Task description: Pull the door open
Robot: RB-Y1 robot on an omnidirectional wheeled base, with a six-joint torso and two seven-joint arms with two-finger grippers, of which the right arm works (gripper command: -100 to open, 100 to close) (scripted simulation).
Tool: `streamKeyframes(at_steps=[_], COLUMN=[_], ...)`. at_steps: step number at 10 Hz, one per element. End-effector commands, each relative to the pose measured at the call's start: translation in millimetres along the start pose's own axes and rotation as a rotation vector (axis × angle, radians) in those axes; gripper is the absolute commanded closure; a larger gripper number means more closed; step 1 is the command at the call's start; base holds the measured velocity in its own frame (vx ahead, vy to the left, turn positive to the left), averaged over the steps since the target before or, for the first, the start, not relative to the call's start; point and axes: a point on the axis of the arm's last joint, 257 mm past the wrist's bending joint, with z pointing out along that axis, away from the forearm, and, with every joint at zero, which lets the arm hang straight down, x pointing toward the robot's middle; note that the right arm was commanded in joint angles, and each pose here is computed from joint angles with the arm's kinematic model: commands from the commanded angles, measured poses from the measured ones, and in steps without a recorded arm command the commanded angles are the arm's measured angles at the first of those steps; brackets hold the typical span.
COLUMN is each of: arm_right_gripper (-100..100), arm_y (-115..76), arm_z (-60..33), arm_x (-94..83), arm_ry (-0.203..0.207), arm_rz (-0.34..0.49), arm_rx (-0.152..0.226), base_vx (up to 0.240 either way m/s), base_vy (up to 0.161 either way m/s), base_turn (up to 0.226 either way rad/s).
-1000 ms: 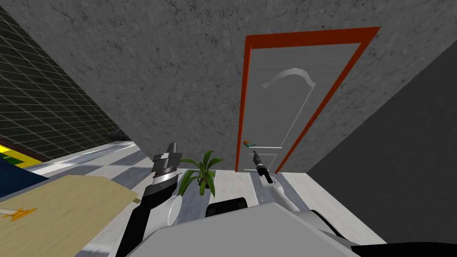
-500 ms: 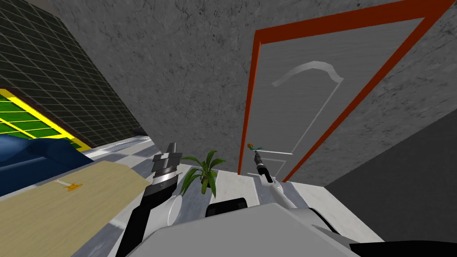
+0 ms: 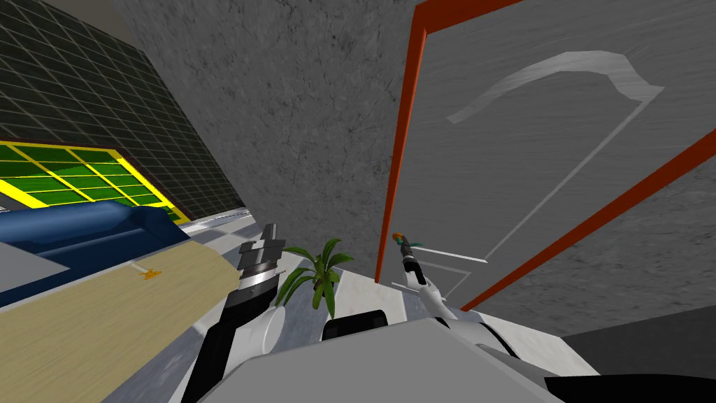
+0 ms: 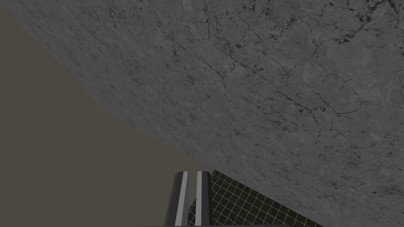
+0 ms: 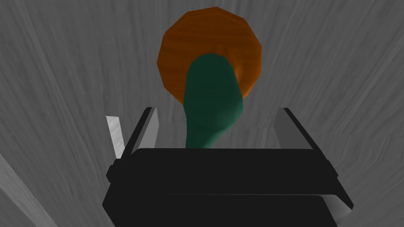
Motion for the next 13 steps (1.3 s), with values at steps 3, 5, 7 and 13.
streamKeyframes(at_steps=[3,5,7,13], arm_right_gripper=[100,100,100,100], arm_y=[0.0,0.0,0.0,-4.8], arm_z=[0.0,0.0,0.0,-7.4], arm_x=[0.0,0.0,0.0,-29.6], arm_ry=[0.0,0.0,0.0,0.023], arm_rz=[0.0,0.0,0.0,0.0], arm_rx=[0.0,0.0,0.0,-0.001], base_vx=[0.013,-0.02,-0.004,-0.17], base_vy=[-0.012,0.013,0.0,0.026], base_turn=[-0.005,-0.003,0.001,0.144])
